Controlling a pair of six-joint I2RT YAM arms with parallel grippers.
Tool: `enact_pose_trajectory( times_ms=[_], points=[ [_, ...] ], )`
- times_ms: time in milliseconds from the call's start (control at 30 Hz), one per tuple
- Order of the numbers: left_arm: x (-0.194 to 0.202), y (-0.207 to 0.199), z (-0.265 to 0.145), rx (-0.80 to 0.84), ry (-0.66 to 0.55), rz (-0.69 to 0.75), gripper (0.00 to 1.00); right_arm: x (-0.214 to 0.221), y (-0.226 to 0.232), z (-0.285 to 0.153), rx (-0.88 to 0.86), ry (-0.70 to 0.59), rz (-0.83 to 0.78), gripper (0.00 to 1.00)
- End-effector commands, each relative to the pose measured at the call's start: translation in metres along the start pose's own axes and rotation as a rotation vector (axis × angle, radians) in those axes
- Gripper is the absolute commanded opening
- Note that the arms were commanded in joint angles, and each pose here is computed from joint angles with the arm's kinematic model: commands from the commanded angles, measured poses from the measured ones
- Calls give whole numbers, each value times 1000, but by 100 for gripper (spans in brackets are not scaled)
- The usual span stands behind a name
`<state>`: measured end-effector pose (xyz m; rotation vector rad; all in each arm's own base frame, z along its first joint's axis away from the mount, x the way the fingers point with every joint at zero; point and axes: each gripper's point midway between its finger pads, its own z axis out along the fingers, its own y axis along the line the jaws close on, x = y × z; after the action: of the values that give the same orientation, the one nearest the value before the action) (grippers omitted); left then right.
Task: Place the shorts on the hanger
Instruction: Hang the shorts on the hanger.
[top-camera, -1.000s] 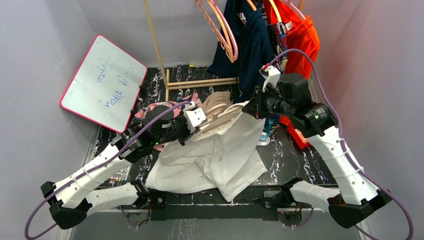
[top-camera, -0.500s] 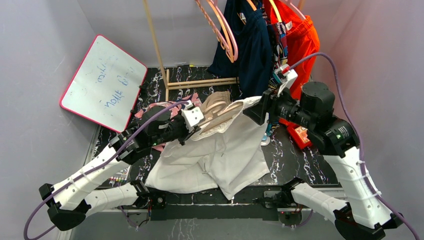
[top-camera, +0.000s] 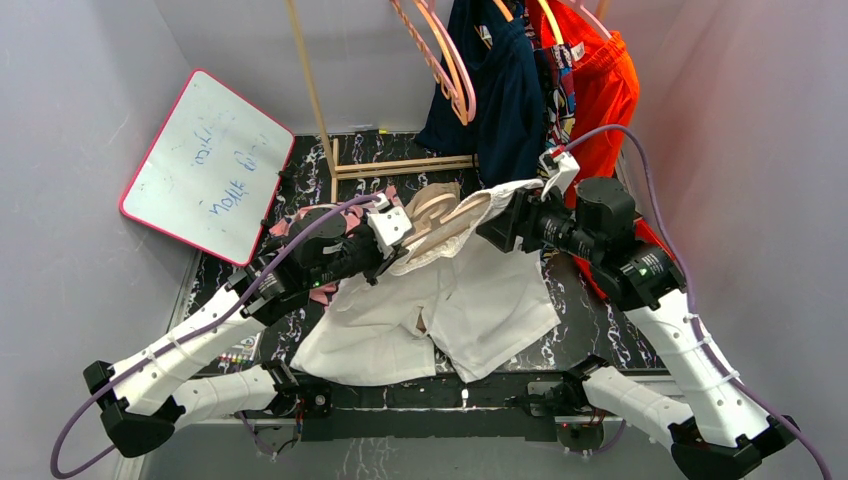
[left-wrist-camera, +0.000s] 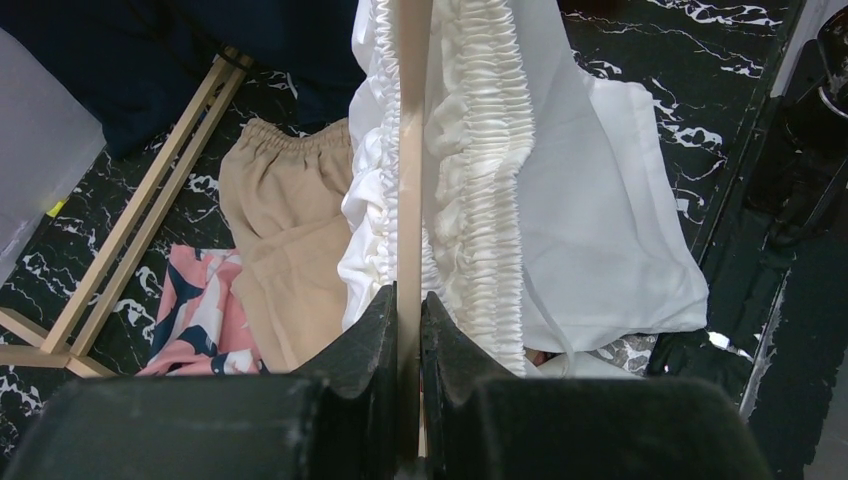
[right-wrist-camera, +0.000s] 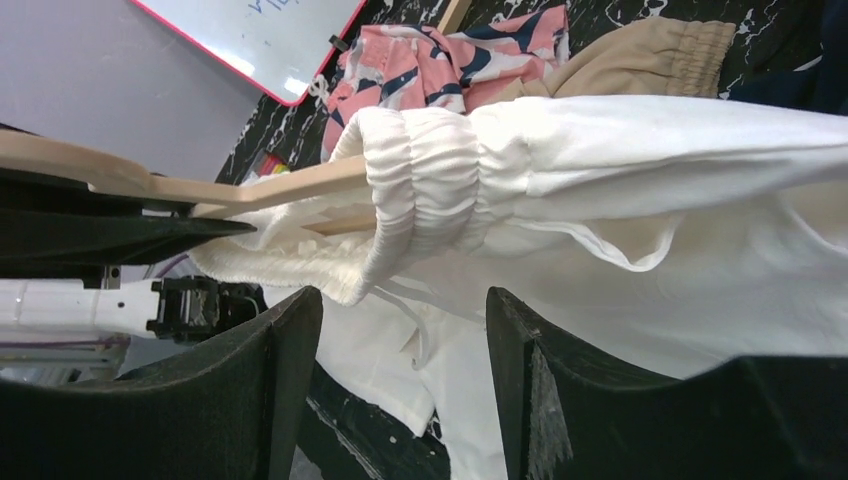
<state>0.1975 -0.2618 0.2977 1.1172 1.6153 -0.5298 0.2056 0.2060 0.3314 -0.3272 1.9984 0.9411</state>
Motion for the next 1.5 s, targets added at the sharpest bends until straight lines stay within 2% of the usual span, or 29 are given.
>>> enact_pose_trajectory(
  times_ms=[0,167,400,533,633,800,967,1000,1100,1133,1167,1300,1467],
  points=[
    [-36,9,-6,-31,-125,-6,0,-40,5,1,8,-177,35,68],
    [-34,7,-7,-25,-125,-10,0,-46,-1,9,30,-219,71,61],
    [-33,7,-8,-26,-124,-10,0,-45,4,19,-9,-188,87,52],
    [-30,6,-6,-22,-118,-11,0,-44,1,21,8,-184,94,43],
    [-30,6,-6,-21,-117,-10,0,-43,-2,22,20,-181,98,31],
    [-31,6,-8,-26,-120,-7,0,-49,4,16,-4,-210,80,0],
    [-34,7,-11,-28,-130,-1,0,-58,28,2,-107,-233,-8,0],
    [-34,7,-11,-28,-130,-2,0,-56,30,-1,-114,-223,-32,4],
    [-33,4,-14,-18,-130,-3,0,-52,29,-15,-101,-208,-132,46],
    [-32,3,-16,-10,-131,-2,0,-49,29,-21,-94,-207,-162,54],
    [-32,0,-18,6,-134,0,0,-48,28,-28,-84,-216,-196,59],
    [-28,-25,-26,133,-144,14,0,-50,39,-61,-113,-295,-294,66],
    [-26,-87,-47,487,-185,0,0,-50,85,-98,-329,-359,-464,65]
  ],
)
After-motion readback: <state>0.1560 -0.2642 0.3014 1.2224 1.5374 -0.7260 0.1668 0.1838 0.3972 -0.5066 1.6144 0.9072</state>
